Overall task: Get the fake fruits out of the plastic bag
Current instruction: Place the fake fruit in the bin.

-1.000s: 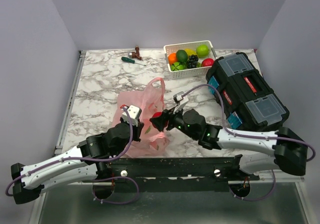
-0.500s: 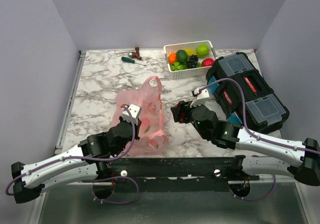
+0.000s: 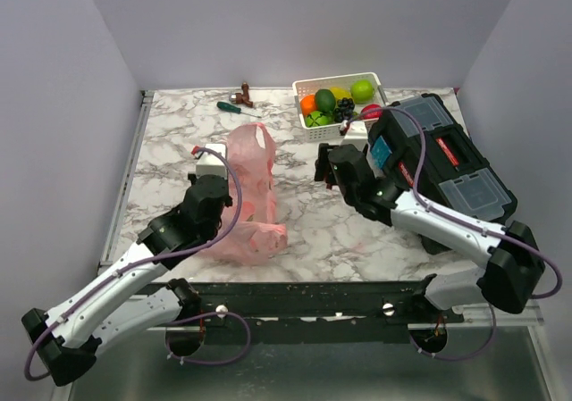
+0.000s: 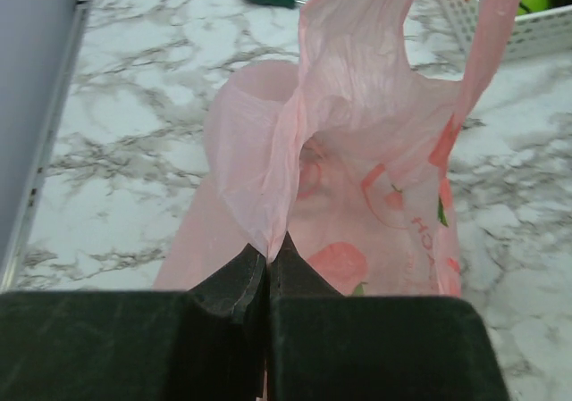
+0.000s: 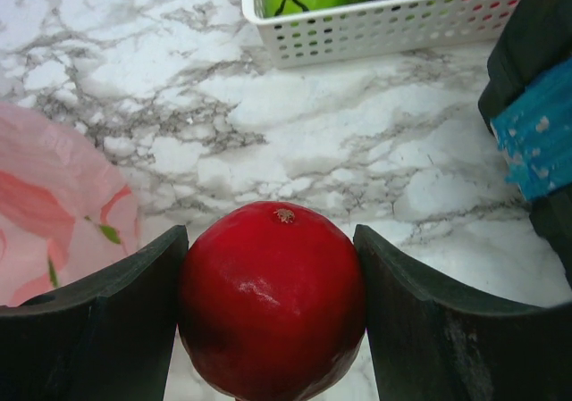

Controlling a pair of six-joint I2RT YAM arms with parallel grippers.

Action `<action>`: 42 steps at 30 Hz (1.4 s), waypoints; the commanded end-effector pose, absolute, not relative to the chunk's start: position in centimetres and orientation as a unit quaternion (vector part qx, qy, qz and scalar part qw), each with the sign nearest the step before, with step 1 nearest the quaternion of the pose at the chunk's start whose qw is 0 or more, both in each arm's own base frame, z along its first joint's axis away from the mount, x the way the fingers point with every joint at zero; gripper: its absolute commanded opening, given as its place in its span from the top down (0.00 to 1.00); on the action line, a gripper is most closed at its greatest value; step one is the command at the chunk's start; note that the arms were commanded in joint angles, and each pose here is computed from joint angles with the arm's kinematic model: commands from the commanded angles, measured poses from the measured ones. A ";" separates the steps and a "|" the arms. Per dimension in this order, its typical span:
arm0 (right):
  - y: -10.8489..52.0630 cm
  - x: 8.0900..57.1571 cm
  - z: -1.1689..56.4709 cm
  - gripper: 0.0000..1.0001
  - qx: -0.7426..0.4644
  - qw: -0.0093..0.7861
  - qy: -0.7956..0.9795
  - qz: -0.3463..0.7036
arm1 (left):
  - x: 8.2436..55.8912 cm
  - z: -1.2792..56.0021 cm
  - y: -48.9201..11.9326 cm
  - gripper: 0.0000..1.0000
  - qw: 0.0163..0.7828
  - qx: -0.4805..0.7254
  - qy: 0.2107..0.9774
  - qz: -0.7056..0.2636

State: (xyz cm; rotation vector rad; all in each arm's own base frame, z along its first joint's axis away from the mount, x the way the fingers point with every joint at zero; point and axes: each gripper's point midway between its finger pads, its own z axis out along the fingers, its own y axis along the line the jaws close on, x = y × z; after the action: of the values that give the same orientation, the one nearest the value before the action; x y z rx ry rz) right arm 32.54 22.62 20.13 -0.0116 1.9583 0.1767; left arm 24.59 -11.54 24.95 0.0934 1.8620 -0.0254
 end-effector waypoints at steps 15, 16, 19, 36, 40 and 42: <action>19.4 51.3 20.9 0.95 0.062 0.541 0.837 0.064 | 29.7 25.2 -7.6 1.00 0.614 0.017 0.785 0.078; 19.5 52.2 20.9 0.95 0.062 0.542 0.836 0.062 | 29.7 25.1 -7.8 1.00 0.613 0.022 0.786 0.076; 19.3 54.8 20.8 0.95 0.065 0.547 0.833 0.051 | 29.7 25.4 -7.7 0.93 0.613 0.024 0.786 0.078; 17.7 66.1 16.9 0.93 0.106 0.567 0.817 0.015 | 29.2 26.8 -7.5 0.44 0.631 0.029 0.772 0.070; 16.8 66.9 15.9 0.89 0.111 0.567 0.816 0.009 | 29.0 27.0 -7.5 0.34 0.631 0.030 0.772 0.066; 16.7 67.1 15.3 0.85 0.109 0.565 0.818 0.008 | 29.0 27.1 -7.5 0.27 0.631 0.031 0.772 0.065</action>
State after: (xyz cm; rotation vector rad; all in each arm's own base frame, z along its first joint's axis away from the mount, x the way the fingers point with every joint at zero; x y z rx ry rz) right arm 66.35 17.56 15.84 0.2569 1.9264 0.0516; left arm 29.07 -7.49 26.22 0.0692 1.7880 0.1746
